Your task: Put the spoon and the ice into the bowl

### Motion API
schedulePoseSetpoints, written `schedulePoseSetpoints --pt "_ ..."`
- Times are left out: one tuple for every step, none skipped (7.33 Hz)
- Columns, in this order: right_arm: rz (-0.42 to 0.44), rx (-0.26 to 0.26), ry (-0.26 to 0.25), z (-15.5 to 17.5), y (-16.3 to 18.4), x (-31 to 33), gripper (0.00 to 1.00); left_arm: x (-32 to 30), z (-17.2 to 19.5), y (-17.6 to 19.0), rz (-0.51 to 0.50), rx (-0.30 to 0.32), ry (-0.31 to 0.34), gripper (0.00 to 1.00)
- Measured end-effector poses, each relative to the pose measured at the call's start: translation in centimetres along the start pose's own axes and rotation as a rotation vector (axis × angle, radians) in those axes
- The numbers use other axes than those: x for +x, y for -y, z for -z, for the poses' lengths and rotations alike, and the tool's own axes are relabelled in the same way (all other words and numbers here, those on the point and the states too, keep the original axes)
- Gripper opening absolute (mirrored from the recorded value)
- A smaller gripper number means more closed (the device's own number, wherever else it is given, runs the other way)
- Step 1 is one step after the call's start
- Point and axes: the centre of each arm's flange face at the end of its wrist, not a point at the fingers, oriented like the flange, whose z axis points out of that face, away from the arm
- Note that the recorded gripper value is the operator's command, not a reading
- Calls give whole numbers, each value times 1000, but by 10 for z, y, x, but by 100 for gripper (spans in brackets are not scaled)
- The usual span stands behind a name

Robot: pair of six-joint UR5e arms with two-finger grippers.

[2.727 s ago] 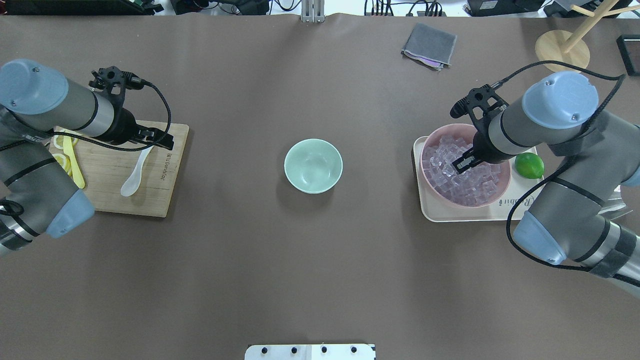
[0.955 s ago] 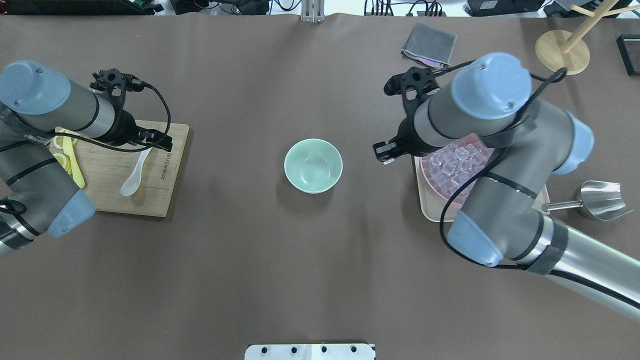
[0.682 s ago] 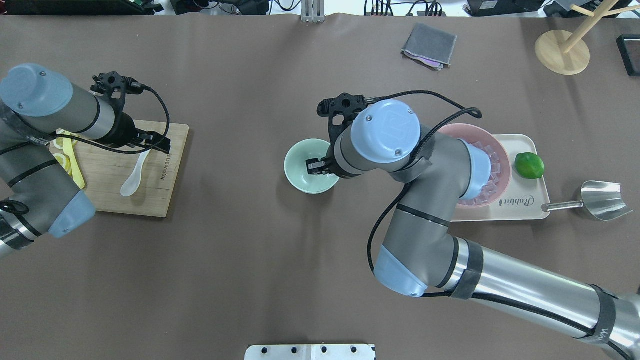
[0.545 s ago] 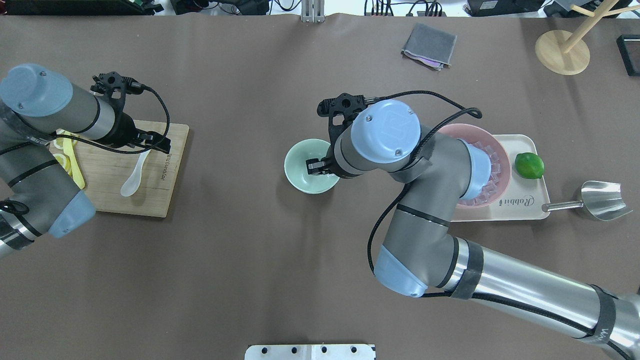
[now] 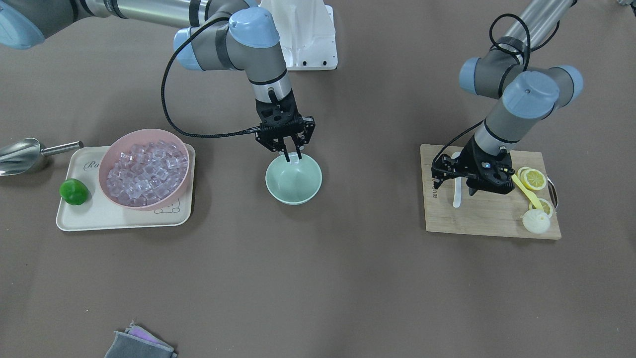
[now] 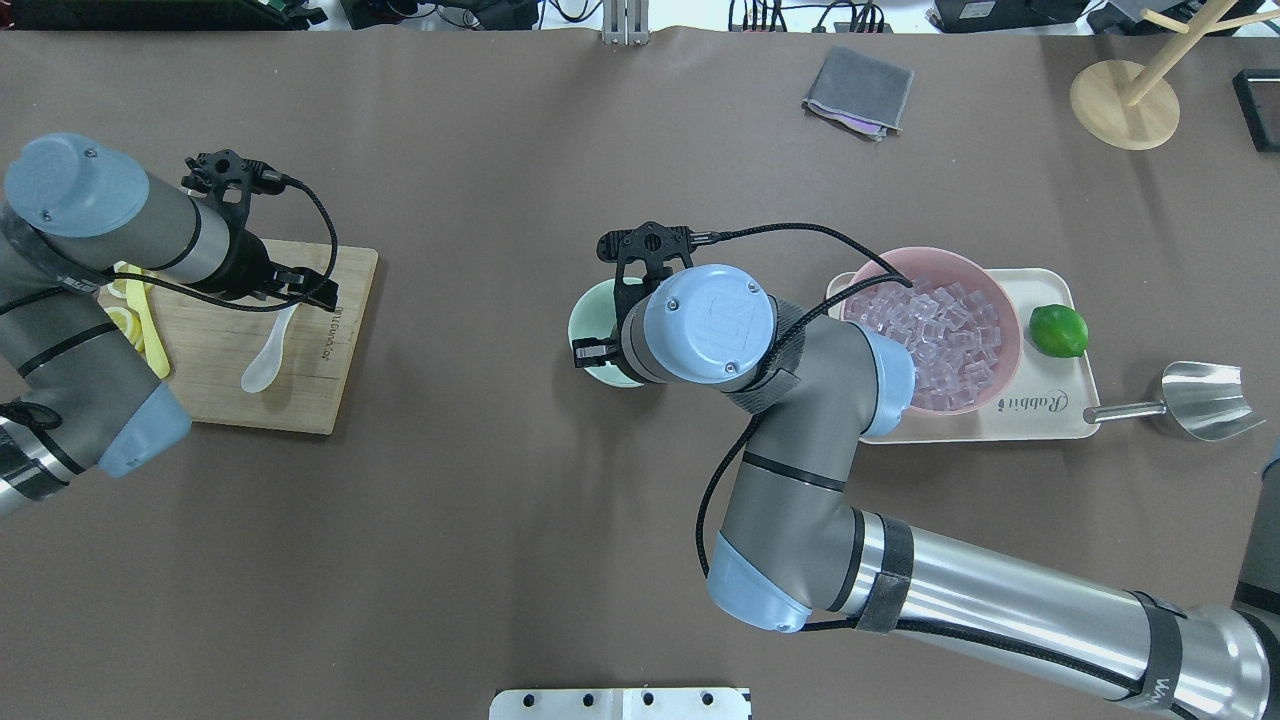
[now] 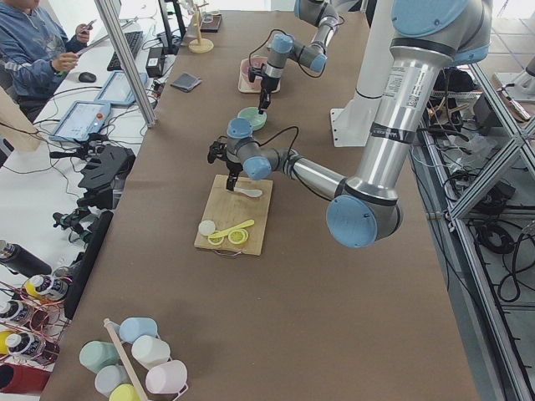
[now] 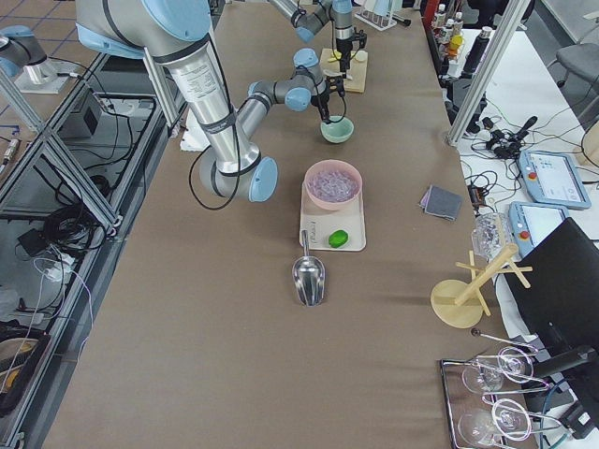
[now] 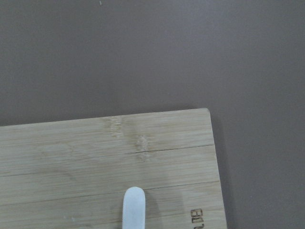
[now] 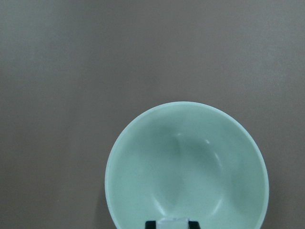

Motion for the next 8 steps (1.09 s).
schedulePoseSetpoints --pt "-7 5 6 4 7 2 100 -4 -4 -2 5 -7 6 70" --pt "-15 5 13 9 16 7 100 -8 -6 -5 9 -13 12 49" --pt "-20 0 20 13 24 12 100 -11 -7 -8 15 -16 18 18" --pt "-21 -4 26 17 28 16 100 -13 -8 -9 22 -16 23 0" --pt "-21 -5 32 21 30 18 100 -13 -9 -9 25 -17 26 0" --pt "-21 -4 38 25 31 19 100 -13 -10 -10 26 -18 28 0" --pt "-24 -8 46 30 33 22 100 -12 -11 -10 27 -23 33 0" --pt "-32 -22 56 39 40 34 100 -6 -8 -8 25 -27 31 0"
